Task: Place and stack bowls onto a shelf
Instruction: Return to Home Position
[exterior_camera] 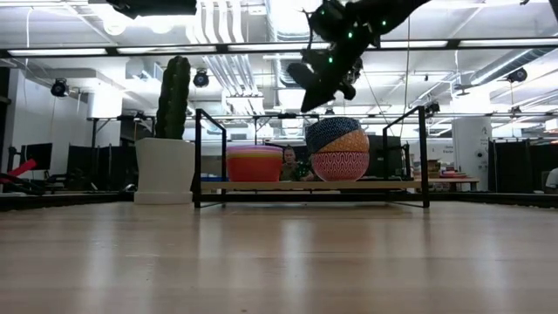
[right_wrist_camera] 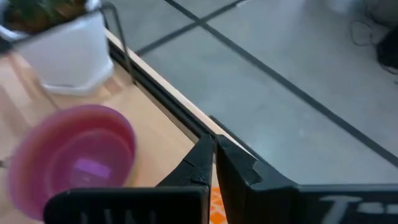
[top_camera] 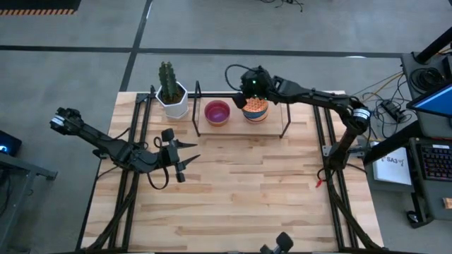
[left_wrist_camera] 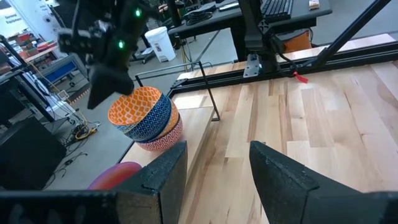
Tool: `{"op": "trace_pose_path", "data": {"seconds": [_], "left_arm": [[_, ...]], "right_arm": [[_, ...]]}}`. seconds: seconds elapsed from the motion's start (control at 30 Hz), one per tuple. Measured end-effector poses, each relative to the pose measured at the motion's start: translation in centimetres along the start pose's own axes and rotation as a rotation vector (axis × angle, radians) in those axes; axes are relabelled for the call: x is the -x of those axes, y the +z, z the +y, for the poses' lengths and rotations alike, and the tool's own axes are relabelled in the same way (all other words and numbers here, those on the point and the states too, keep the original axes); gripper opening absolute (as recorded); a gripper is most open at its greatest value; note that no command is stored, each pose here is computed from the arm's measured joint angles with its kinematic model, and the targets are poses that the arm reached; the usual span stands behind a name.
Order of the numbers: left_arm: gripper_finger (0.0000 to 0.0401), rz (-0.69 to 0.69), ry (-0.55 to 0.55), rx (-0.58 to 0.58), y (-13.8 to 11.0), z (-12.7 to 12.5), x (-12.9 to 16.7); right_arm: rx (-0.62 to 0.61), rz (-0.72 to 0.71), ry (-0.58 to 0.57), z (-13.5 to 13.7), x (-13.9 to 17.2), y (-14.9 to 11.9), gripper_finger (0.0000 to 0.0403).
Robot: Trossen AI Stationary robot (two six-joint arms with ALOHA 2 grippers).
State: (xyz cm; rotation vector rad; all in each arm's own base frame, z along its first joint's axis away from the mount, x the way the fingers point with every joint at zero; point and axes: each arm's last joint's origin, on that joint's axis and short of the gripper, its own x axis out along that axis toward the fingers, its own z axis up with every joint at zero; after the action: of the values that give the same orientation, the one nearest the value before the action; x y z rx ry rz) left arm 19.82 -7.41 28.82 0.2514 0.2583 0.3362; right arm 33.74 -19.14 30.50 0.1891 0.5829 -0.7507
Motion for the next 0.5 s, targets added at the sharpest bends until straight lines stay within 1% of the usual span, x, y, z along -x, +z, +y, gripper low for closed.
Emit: {"op": "trace_pose_path", "data": {"seconds": [0.07, 0.23, 0.4, 0.5], "left_arm": [[0.0158, 0.001, 0.0, -0.001, 0.0, 0.0, 0.0], [0.0158, 0.002, 0.0, -0.002, 0.0, 0.0, 0.0], [0.0158, 0.004, 0.0, -0.003, 0.0, 0.0, 0.0], [0.0158, 0.005, 0.0, -0.004, -0.1, 0.0, 0.0]], "right_arm": [[0.004, 0.026, -0.026, -0.2, -0.6, -0.7, 0.0009], [-0.002, 0.078, -0.043, -0.5, -1.6, -2.2, 0.0009], [-0.015, 0.107, -0.054, -0.8, -2.0, -3.2, 0.0009], [-0.026, 0.11, -0.055, -0.8, -2.0, -3.2, 0.0009]]}}
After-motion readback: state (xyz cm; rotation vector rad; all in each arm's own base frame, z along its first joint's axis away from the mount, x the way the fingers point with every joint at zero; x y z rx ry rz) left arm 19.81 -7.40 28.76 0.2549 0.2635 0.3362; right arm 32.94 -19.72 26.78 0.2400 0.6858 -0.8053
